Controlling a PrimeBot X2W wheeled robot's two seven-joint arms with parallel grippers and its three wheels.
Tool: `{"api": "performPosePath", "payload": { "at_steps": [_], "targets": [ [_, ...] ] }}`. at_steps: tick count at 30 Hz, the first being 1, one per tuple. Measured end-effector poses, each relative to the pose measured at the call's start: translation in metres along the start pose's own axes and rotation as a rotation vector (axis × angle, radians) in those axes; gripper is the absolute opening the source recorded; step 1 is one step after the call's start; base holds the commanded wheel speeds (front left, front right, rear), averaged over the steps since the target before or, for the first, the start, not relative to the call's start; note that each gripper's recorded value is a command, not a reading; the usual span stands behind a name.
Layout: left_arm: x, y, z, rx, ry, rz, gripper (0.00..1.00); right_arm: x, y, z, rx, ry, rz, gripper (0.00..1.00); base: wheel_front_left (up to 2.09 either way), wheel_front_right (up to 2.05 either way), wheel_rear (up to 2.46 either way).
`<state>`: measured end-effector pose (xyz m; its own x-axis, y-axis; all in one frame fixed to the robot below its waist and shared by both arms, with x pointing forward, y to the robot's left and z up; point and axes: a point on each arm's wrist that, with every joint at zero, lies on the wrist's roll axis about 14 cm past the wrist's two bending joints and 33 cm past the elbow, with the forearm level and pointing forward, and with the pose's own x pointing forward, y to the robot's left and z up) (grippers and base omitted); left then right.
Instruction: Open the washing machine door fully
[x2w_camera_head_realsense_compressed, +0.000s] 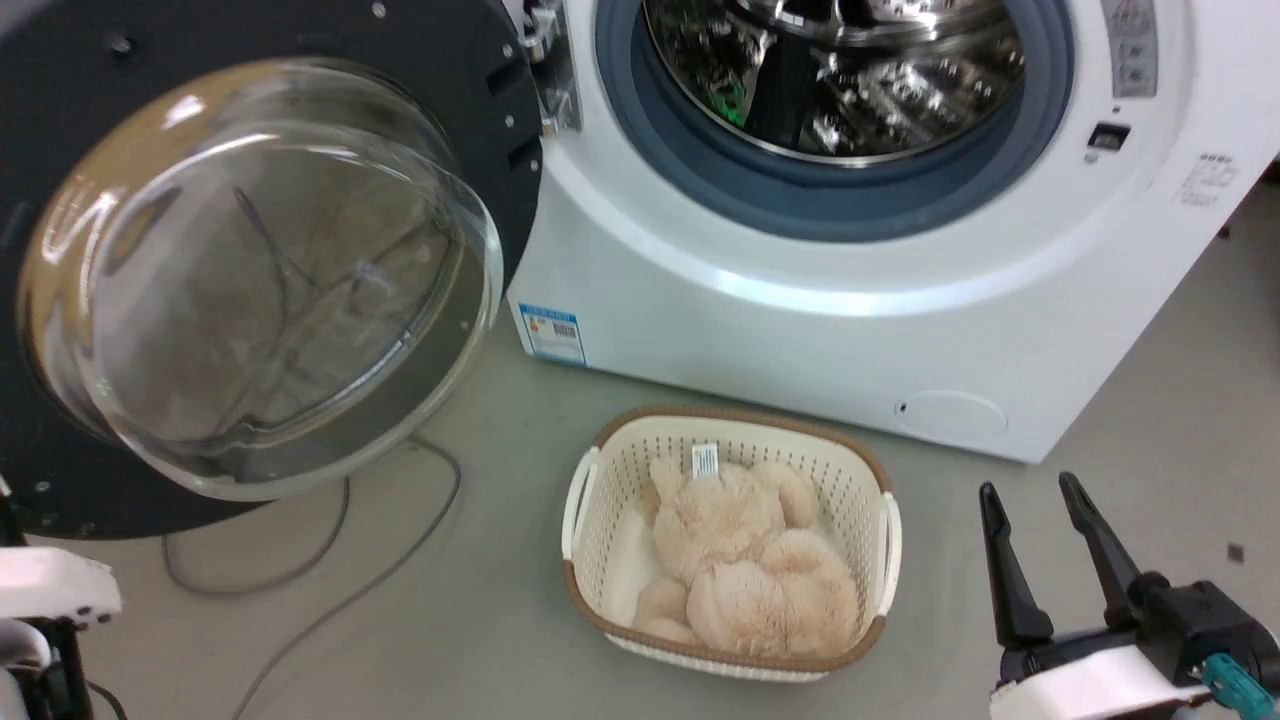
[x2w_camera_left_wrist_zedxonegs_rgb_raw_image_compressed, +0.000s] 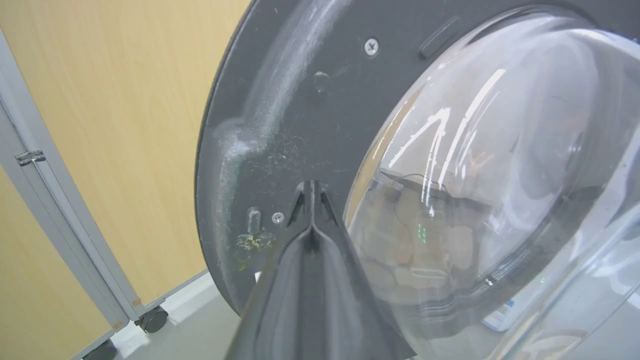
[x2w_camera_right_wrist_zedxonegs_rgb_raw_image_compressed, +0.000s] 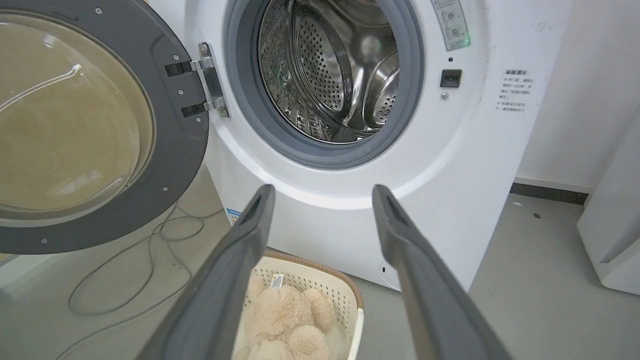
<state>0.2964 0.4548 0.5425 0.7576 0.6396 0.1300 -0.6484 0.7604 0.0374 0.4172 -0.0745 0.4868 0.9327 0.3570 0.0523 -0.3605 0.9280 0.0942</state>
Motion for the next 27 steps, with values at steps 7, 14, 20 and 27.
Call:
{"api": "performPosePath", "payload": {
  "at_steps": [7, 14, 20, 27],
  "targets": [
    [-0.027, -0.017, 0.013, -0.029, -0.049, -0.075, 0.0, -0.019, 0.0, 0.018, -0.012, -0.036, -0.018, 1.0, 0.0, 0.0, 0.0],
    [-0.047, -0.047, 0.021, -0.072, -0.083, -0.165, 1.0, -0.03, -0.005, 0.032, -0.01, -0.073, -0.042, 1.0, 0.0, 0.0, 0.0],
    [-0.06, -0.079, 0.028, -0.109, -0.106, -0.248, 1.0, -0.04, -0.013, 0.036, -0.015, -0.082, -0.071, 1.0, 0.0, 0.0, 0.0],
    [-0.073, -0.12, 0.03, -0.126, -0.111, -0.364, 1.0, -0.052, -0.025, 0.041, -0.016, -0.095, -0.118, 1.0, 0.0, 0.0, 0.0]
  ]
}}
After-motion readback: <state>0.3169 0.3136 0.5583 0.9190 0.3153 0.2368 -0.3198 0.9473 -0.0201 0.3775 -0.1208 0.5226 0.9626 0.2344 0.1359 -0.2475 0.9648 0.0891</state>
